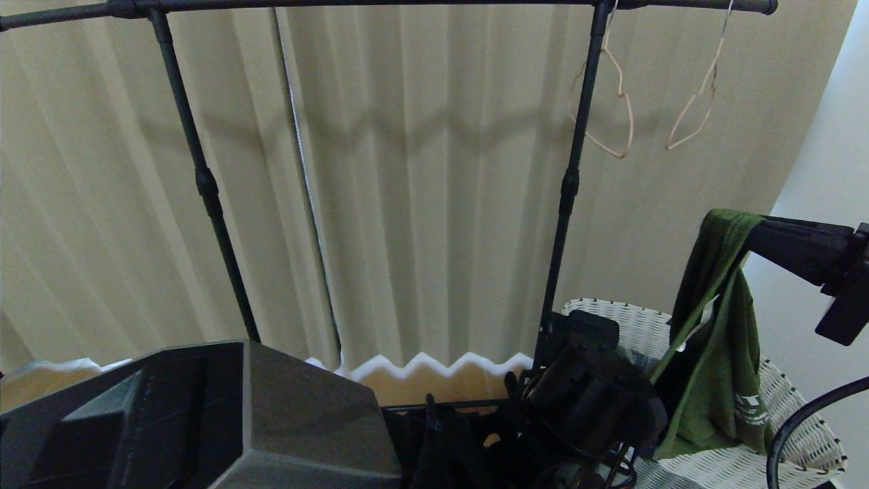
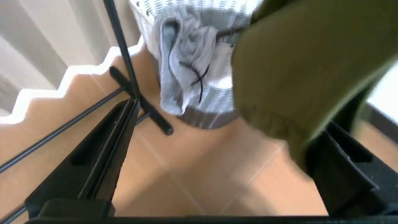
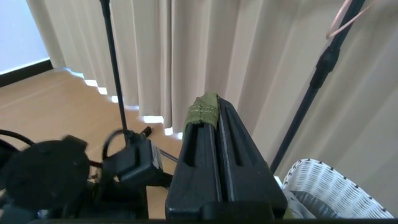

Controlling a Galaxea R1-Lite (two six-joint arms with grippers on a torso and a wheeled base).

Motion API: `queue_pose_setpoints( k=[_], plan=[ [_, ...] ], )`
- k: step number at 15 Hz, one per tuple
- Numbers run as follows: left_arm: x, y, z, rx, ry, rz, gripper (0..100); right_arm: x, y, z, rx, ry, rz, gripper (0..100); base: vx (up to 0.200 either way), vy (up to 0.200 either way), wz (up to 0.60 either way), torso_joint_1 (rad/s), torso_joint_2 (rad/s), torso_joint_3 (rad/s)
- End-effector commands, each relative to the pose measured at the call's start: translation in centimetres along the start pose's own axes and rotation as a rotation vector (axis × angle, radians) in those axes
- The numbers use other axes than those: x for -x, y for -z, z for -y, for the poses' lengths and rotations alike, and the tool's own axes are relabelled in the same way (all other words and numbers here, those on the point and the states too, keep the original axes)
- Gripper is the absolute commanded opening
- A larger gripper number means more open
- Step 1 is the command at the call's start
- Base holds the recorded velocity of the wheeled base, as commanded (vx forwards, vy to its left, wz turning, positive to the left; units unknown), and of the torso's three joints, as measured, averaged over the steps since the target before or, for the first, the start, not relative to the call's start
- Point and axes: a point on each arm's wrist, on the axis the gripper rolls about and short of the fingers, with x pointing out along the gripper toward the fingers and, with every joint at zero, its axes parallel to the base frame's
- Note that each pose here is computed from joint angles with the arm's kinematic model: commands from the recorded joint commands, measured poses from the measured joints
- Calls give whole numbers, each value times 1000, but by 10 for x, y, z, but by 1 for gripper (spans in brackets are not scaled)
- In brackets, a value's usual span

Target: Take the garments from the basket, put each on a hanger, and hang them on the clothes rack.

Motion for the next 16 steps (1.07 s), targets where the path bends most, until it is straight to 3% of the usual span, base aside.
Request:
queue_pose_setpoints(
  k=[1, 2, 3, 6, 8, 11, 14, 16],
  plan=[
    [0, 0, -1, -3, -3, -1, 100, 6, -3, -1, 3, -2, 23, 0, 0, 0, 0, 0, 0, 0],
    [0, 0, -1, -3, -3, -1, 100, 8, -4, -1, 4, -2, 27, 0, 0, 0, 0, 0, 0, 0],
    [1, -1, -1, -5, -3, -1, 0, 10, -4, -1, 5, -2, 33, 0, 0, 0, 0, 0, 0, 0],
    [4, -4, -1, -38, -10, 13, 0, 12, -5, -2, 5, -1, 39, 0, 0, 0, 0, 0, 0, 0],
    [12, -6, -6, -79, -109, 48, 0, 11, -5, -2, 5, -1, 35, 0, 0, 0, 0, 0, 0, 0],
    [69, -23, -22, -77, -125, 94, 0, 10, -5, -1, 5, -4, 33, 0, 0, 0, 0, 0, 0, 0],
    [141, -57, -40, -49, -114, 209, 0, 9, -11, -2, 8, -35, 54, 0, 0, 0, 0, 0, 0, 0],
    [178, -77, -57, -66, -139, 286, 0, 8, -20, -3, 14, -90, 79, 0, 0, 0, 0, 0, 0, 0]
  ],
)
